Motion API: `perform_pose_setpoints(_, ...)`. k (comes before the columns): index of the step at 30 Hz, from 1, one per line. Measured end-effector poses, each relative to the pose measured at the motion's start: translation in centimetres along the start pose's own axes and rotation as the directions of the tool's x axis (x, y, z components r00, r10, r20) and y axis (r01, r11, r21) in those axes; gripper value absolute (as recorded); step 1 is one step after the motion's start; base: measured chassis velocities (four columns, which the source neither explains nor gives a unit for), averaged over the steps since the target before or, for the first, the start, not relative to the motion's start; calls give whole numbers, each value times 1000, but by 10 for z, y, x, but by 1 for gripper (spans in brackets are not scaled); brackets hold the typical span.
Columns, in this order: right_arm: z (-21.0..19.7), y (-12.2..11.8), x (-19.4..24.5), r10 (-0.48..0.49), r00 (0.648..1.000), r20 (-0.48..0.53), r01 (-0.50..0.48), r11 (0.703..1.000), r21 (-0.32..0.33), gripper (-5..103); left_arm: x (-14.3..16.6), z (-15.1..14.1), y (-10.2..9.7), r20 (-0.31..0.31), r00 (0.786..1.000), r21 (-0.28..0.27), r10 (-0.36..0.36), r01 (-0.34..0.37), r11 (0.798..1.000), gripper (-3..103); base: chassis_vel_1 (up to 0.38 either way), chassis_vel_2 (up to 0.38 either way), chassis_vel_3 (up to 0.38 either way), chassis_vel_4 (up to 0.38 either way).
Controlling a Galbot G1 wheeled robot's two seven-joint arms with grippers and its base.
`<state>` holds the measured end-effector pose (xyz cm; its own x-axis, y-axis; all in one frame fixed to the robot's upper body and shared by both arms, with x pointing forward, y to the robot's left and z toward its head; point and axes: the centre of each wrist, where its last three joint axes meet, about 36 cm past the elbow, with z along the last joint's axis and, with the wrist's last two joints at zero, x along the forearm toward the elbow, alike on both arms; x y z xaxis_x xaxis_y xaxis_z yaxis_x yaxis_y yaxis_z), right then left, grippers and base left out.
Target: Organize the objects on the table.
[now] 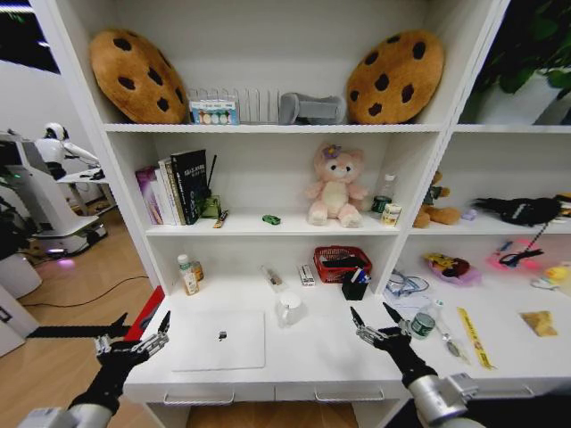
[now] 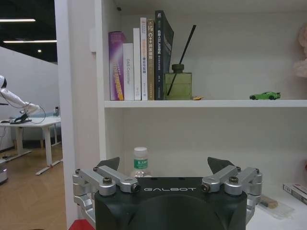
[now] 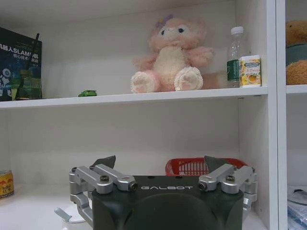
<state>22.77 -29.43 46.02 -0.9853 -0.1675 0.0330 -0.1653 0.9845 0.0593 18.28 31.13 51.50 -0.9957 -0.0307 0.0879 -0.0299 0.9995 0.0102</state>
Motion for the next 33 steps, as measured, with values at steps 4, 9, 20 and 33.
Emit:
perform_pose_setpoints(4, 1, 6, 3, -2, 1000, 3, 2, 1000, -6, 100, 0, 0, 0, -4, 1000, 0, 1, -1, 1000, 100, 0, 0, 0, 0)
perform_pose_setpoints(9, 4, 20, 6, 1, 1000, 24, 0, 1000, -25, 100, 0, 1, 0, -6, 1000, 0, 0, 0, 1000, 100, 0, 0, 0, 0)
perform_pose_setpoints(20, 7, 32, 7, 66, 995, 70, -63, 997, -38, 100, 0, 1, 0, -6, 1000, 0, -1, 1, 1000, 100, 0, 0, 0, 0)
perform_pose_setpoints(33, 12, 50, 26, 68, 997, 45, -66, 997, -49, 100, 0, 1, 0, -7, 1000, 1, -2, 2, 1000, 100, 0, 0, 0, 0)
